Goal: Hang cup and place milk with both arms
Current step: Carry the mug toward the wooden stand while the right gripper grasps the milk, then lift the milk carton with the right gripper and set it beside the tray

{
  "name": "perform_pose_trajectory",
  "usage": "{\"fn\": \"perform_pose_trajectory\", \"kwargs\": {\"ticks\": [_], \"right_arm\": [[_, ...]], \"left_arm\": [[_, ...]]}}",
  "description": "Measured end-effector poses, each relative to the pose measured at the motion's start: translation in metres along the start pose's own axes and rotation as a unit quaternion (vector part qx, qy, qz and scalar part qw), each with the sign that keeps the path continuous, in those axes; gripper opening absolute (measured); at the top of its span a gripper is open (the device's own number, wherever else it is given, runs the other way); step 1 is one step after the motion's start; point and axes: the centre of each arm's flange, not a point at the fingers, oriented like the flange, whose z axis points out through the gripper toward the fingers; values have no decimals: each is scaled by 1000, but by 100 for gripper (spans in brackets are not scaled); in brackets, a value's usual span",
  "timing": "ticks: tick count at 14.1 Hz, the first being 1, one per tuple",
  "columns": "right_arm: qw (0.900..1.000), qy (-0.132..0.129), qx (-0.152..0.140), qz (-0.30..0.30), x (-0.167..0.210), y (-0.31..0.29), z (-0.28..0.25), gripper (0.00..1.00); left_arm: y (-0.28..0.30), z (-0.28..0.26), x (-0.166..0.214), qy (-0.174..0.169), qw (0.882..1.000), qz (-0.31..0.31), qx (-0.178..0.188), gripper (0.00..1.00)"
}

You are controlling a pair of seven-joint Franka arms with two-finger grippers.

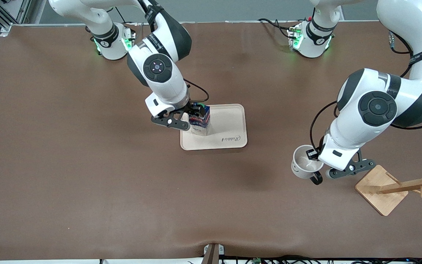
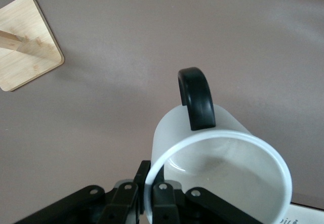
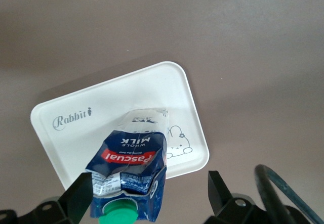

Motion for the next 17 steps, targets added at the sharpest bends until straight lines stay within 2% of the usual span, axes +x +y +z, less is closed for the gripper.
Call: {"fn": "perform_pose_trajectory", "kwargs": {"ticks": [8, 10, 12, 14, 15, 17], "right_arm": [[999, 3, -2, 46, -31, -23, 24, 100], [998, 8, -12, 55, -41, -29, 36, 100], [997, 13, -25, 73, -47, -31, 46, 84], [996, 16, -25, 88, -42, -28, 44, 61], [995, 19, -21, 95, -34, -25, 38, 57], [993, 23, -15, 119, -6, -13, 11, 57]], "left_arm": [[-48, -7, 22, 3, 1000, 17, -4, 6], [-51, -13, 22, 4, 1000, 14, -5, 6], [-54, -18, 22, 6, 1000, 11, -5, 6], [-55, -22, 21, 1, 1000, 13, -15, 6], [-57, -24, 21, -2, 1000, 11, -19, 6], [-61, -33, 16, -14, 1000, 10, -25, 6]]}}
